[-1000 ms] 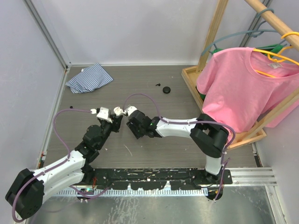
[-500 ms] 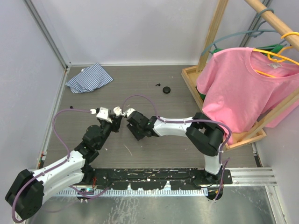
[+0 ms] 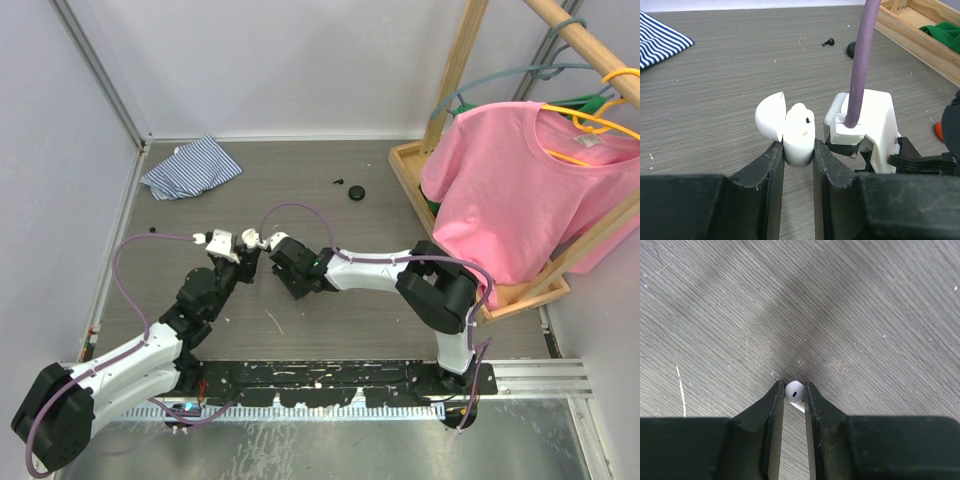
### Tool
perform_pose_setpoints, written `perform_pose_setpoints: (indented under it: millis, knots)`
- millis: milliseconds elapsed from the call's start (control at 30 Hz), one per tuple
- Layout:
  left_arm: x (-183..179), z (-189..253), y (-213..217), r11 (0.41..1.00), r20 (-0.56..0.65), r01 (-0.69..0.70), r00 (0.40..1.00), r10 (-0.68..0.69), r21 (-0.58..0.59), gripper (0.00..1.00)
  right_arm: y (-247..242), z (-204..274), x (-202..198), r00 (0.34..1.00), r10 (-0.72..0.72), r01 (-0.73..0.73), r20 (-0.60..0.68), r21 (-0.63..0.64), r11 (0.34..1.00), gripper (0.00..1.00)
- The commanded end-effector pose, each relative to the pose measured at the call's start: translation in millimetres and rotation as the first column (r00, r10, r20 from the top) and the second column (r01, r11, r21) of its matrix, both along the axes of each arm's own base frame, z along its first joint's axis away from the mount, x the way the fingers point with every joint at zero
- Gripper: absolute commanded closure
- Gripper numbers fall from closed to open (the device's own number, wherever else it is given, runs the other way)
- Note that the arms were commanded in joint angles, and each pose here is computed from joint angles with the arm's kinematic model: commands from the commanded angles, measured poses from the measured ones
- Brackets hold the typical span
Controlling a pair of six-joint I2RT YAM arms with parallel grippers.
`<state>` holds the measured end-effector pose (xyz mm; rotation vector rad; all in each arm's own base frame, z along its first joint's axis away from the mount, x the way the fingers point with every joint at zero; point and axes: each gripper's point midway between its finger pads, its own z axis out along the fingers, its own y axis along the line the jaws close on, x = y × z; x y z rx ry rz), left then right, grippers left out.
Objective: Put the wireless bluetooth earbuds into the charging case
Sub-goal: Adjust the earbud at the center of the board.
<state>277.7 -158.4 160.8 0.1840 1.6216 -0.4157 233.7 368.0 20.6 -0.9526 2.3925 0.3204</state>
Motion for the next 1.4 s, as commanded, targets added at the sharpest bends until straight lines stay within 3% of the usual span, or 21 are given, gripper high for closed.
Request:
perform_pose_setpoints:
  millis: [0,367,767,1067,1367]
  knots:
    - [2.7,29.1,-3.8,0.998,0.072,0.009,0.997,-0.005,-0.058,1.00,-1.7,15.0,3.7,1.000,-0.010,0.010,0.030,0.010,1.000,0.81]
    - [-2.1,35.2,-10.1,0.996,0.104,0.057,0.993,-0.049,-0.074,1.00,-4.1,48.7,8.6,0.997,-0.045,0.035,0.059,0.164,0.986,0.82]
    - [-7.6,40.2,-19.4,0.989,0.141,0.122,0.984,-0.109,-0.080,1.00,-15.4,117.0,16.8,0.975,-0.146,0.064,0.167,0.420,0.905,0.84]
    - [-7.6,40.2,-19.7,0.989,0.144,0.123,0.983,-0.112,-0.076,1.00,-42.4,92.5,23.6,0.952,-0.292,0.235,0.094,0.390,0.890,0.83]
    - [-7.1,38.7,-21.0,0.989,0.139,0.128,0.983,-0.117,-0.072,1.00,-88.6,41.7,27.7,0.844,-0.534,0.500,0.050,0.287,0.817,0.81]
